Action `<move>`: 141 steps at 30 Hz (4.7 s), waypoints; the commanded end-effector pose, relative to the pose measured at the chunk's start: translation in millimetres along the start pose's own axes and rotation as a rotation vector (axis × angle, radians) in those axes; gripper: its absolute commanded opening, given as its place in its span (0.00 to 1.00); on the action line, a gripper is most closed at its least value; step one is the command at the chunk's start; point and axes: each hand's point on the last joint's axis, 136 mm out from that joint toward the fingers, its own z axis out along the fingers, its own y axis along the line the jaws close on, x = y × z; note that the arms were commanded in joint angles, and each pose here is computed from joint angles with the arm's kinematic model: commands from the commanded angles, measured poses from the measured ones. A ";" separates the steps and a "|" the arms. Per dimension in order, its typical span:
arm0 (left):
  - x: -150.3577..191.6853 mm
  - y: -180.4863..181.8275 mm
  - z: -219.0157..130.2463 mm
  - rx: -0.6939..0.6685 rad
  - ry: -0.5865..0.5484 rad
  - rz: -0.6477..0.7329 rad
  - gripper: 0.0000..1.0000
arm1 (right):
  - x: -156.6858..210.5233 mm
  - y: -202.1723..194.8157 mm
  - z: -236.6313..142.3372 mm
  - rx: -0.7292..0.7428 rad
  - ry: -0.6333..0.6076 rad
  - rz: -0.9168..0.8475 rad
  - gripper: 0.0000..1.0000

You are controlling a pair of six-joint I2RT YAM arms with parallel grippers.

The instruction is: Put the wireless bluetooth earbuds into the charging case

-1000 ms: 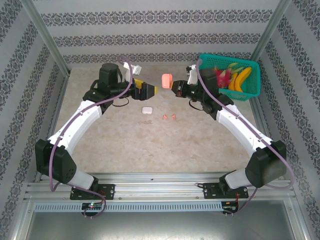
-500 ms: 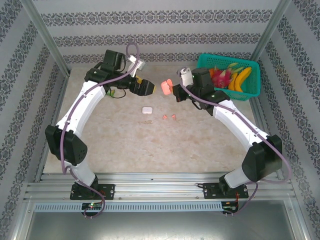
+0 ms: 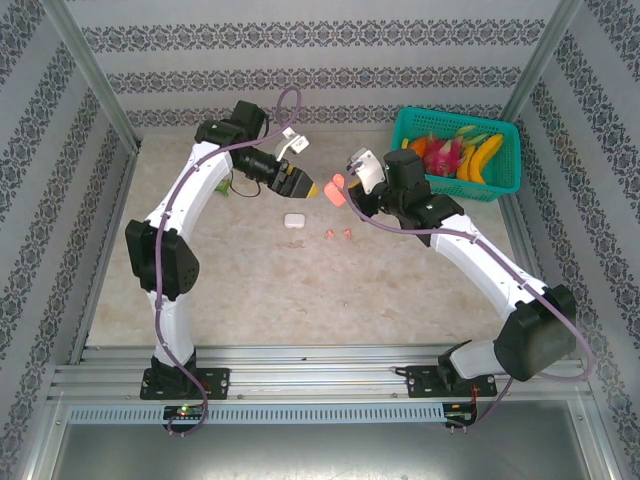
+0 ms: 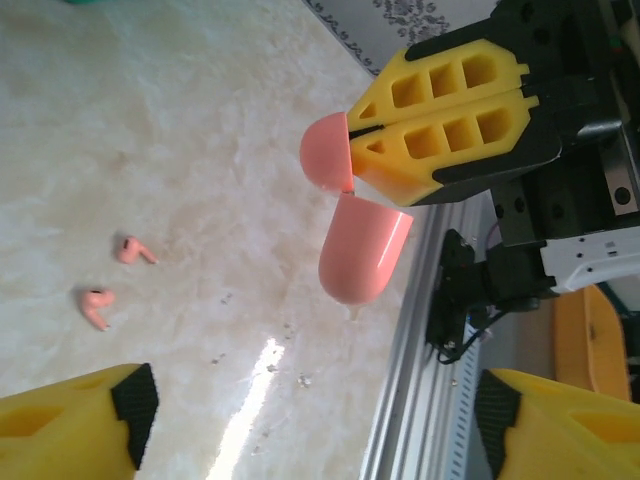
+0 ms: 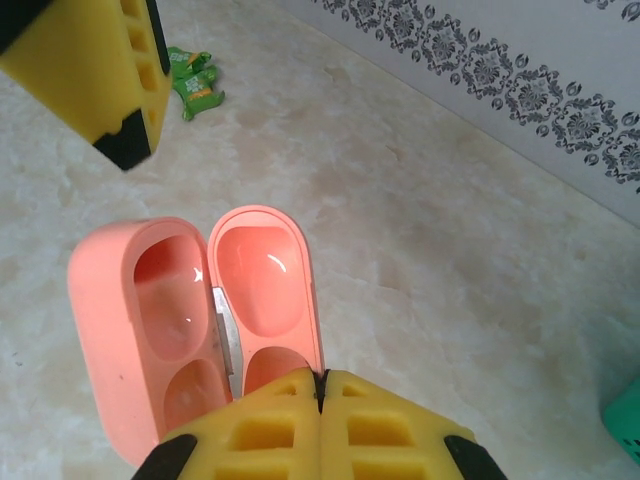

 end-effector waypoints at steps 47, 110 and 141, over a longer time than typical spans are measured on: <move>5.2 -25.5 44.1 0.198 0.028 0.044 0.40 | -14.4 19.8 0.7 -0.074 -0.040 0.034 0.00; -13.4 -42.1 28.8 0.188 -0.046 0.134 0.45 | -12.6 22.9 -7.6 -0.084 -0.035 0.058 0.00; -10.4 -18.5 33.8 0.097 -0.050 0.073 0.00 | -46.4 -9.9 -56.5 0.055 -0.147 0.194 0.44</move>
